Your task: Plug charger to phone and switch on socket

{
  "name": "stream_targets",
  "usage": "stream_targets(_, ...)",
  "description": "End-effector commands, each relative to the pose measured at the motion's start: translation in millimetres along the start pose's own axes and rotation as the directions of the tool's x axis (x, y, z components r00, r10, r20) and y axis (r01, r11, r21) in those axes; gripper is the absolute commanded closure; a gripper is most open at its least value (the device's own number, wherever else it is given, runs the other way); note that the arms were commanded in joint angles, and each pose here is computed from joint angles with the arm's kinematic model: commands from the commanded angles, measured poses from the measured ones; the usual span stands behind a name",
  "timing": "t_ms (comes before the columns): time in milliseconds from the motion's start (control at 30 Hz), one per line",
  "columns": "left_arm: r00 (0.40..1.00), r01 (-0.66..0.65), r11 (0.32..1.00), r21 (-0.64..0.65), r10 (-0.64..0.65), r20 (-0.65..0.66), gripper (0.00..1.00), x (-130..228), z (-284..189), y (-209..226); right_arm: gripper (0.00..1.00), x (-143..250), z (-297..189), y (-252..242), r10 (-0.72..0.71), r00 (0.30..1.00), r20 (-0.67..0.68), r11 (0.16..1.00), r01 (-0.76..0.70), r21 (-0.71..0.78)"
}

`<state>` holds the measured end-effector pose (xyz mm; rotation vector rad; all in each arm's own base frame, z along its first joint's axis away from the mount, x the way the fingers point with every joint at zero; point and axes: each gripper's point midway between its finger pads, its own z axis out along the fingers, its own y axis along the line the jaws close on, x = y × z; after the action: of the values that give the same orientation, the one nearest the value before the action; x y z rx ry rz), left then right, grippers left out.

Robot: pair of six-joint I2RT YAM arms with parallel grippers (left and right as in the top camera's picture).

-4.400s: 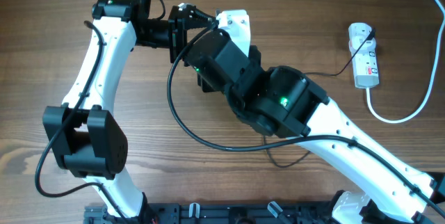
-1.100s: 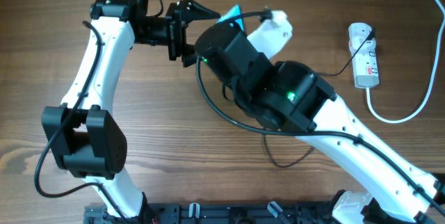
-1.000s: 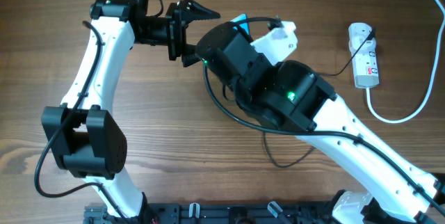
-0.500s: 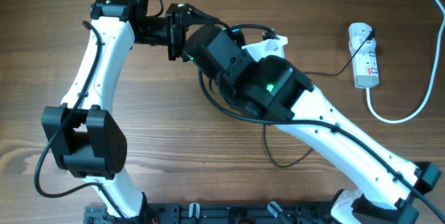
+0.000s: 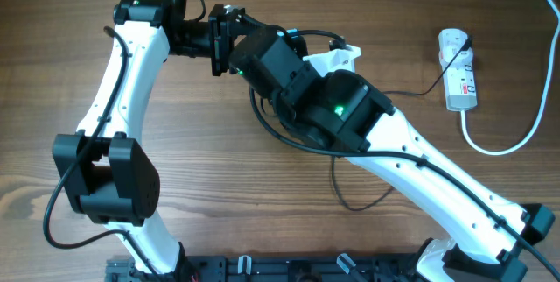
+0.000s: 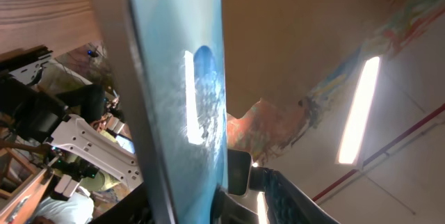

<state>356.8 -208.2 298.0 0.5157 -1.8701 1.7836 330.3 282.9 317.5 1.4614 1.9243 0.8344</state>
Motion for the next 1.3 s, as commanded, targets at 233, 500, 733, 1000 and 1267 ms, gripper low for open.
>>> stream_targets(233, 0.999, -0.028, 1.0, 0.012, 0.028, -0.017, 0.57, 14.4, 1.2, -6.9, 0.96, -7.8, -14.5, 11.8, 0.041, 0.999, 0.001, 0.998, -0.041, -0.046)
stream_targets(500, 0.999, -0.028, 1.0, 0.011, 0.028, -0.017, 0.65, 14.3, 1.2, -6.9, 0.96, -2.6, -14.7, 14.4, 0.051, 0.998, -0.026, 0.997, -0.053, -0.052)
stream_targets(733, 0.999, -0.028, 1.0, 0.012, 0.028, -0.017, 0.66, 14.4, 1.2, -6.9, 0.96, -0.3, -14.8, 15.0, 0.055, 0.998, -0.039, 0.997, -0.057, -0.052)
stream_targets(1000, 0.999, -0.028, 1.0, 0.012, 0.028, -0.017, 0.83, 14.3, 1.0, -7.0, 0.96, -1.1, -14.8, 15.2, 0.054, 0.998, -0.034, 0.997, -0.055, -0.054)
stream_targets(1267, 0.999, -0.028, 1.0, 0.012, 0.028, -0.017, 0.96, 14.3, 1.0, -7.0, 0.55, -9.7, -14.9, 17.0, -0.017, 1.0, 0.018, 0.997, 0.018, -0.069)
